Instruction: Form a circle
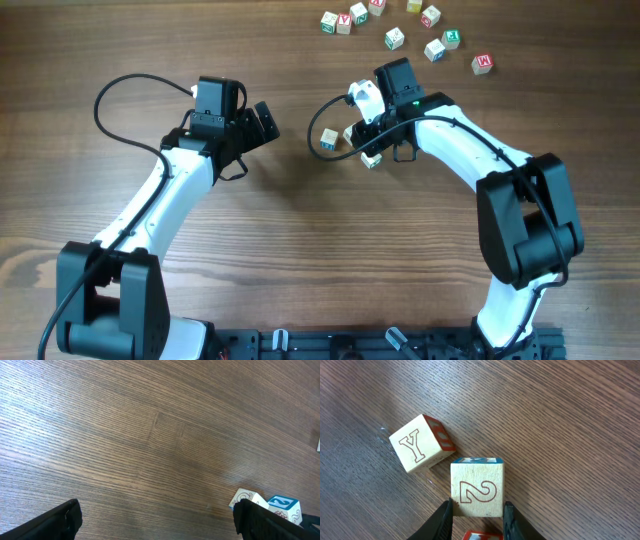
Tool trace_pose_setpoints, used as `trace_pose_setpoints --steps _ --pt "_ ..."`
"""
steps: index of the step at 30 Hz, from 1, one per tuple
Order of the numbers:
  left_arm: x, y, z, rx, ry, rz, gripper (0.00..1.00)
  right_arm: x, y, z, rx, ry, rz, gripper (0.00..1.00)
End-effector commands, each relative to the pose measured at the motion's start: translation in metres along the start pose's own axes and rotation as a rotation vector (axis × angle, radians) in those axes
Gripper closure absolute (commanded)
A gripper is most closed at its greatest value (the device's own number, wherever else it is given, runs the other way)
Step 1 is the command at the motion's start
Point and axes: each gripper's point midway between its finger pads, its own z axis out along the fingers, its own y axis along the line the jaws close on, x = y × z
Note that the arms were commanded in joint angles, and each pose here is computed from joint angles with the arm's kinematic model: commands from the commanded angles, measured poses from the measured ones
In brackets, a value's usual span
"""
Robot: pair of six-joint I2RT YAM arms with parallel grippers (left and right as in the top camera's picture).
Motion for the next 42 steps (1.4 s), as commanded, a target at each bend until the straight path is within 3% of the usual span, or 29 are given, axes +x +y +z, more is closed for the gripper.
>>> trace_pose_setpoints --steps 1,9,42 --pt "-0.003 -0.002 -0.006 0.011 -0.016 0.015 0.00 -0.003 0.008 0.001 -0.012 -0.006 -0.028 0.70" --pt "-0.003 -0.002 -0.006 0.011 -0.016 0.015 0.00 0.007 -0.004 0.007 0.065 0.043 -0.024 0.71" --pt "-0.003 -0.002 -0.006 0.011 -0.016 0.016 0.00 0.013 0.022 0.012 0.024 0.079 -0.059 0.74"
